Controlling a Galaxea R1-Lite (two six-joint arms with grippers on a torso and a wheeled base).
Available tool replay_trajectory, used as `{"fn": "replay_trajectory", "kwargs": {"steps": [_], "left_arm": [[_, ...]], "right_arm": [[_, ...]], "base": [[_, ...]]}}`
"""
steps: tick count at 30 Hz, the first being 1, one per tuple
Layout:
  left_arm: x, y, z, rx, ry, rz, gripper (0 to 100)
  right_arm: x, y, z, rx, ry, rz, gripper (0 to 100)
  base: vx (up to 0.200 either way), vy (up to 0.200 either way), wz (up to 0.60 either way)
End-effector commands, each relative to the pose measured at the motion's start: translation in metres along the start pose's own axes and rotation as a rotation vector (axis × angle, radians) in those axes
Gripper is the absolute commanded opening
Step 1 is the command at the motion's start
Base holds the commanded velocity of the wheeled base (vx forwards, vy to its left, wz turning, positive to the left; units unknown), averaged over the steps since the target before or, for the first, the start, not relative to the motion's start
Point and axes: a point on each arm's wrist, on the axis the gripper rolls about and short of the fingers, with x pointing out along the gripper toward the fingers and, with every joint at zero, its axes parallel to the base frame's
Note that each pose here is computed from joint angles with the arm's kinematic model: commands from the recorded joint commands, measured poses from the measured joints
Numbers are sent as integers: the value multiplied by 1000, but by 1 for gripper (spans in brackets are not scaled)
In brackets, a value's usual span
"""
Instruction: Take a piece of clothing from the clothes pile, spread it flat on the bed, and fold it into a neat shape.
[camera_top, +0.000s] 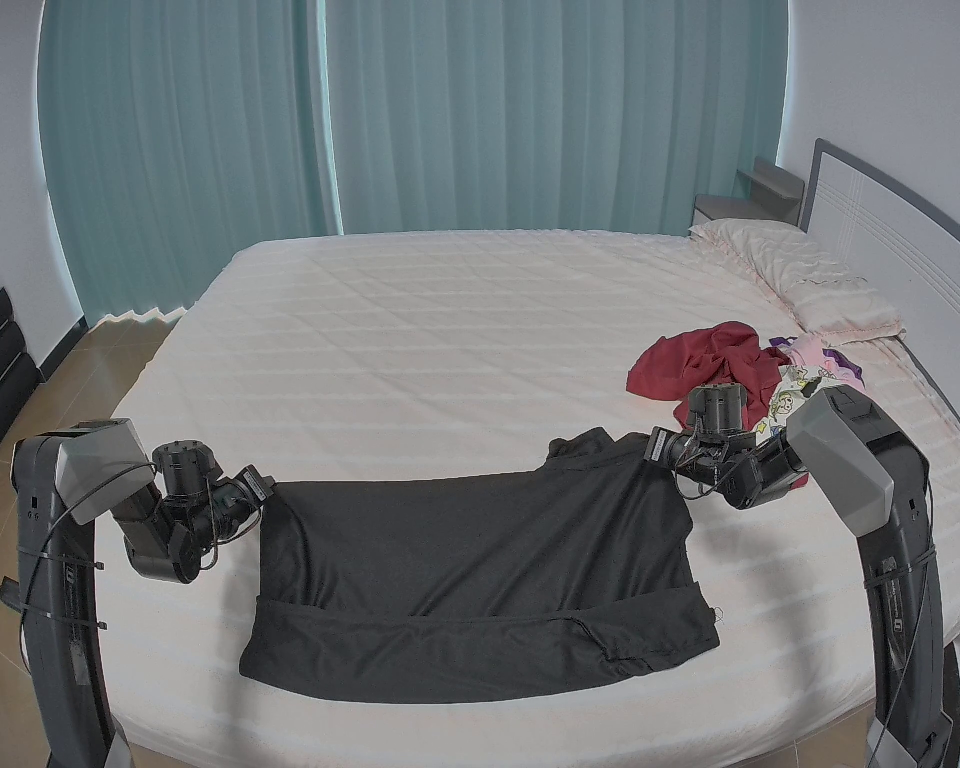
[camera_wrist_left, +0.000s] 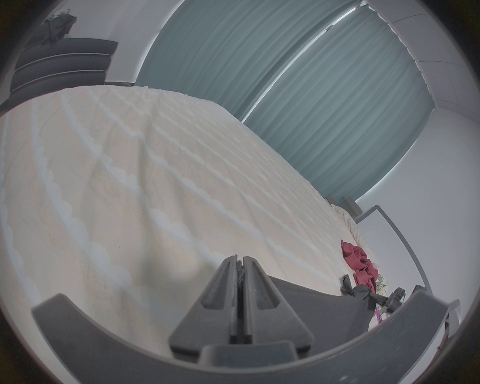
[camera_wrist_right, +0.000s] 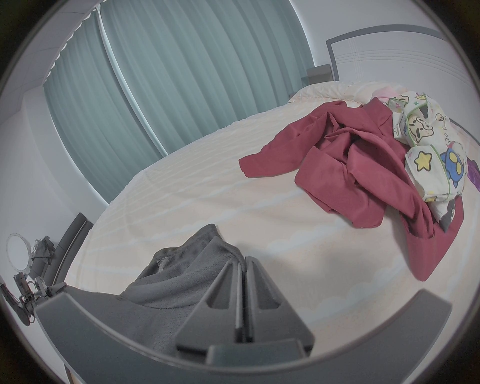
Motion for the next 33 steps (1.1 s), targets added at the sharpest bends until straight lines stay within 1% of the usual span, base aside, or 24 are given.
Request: {"fn": "replay_trajectory", "kwargs": {"steps": [1,4,10,18,21,27,33], "left_arm": [[-2,2,6,0,-26,-3,0],[-4,3,10,1,-49,-11,0],[-6,2,13,2,-54,-15,0],[-8,5,15,-2,-57,-10,0],[-9,7,12,-2,-45,-6,0],[-11,9,11,-4,-31,-13,0],[-16,6,14,-3,-30,-20,0]], "right_arm": [[1,0,-2,-1,2,0,0],[5,0,-6,-5,5,-5,0],[6,1,-9,-9,7,-8,0],[5,3,-1,-4,-36,4,0],[2,4,1,-4,-57,-9,0],[-12,4,1,-22,-34,-31,0],[-18,3,6,-17,-43,-30,0]], "base": [[0,0,0],[0,0,0],[0,0,0],[0,0,0],[0,0,0],[0,0,0],[0,0,0]]}}
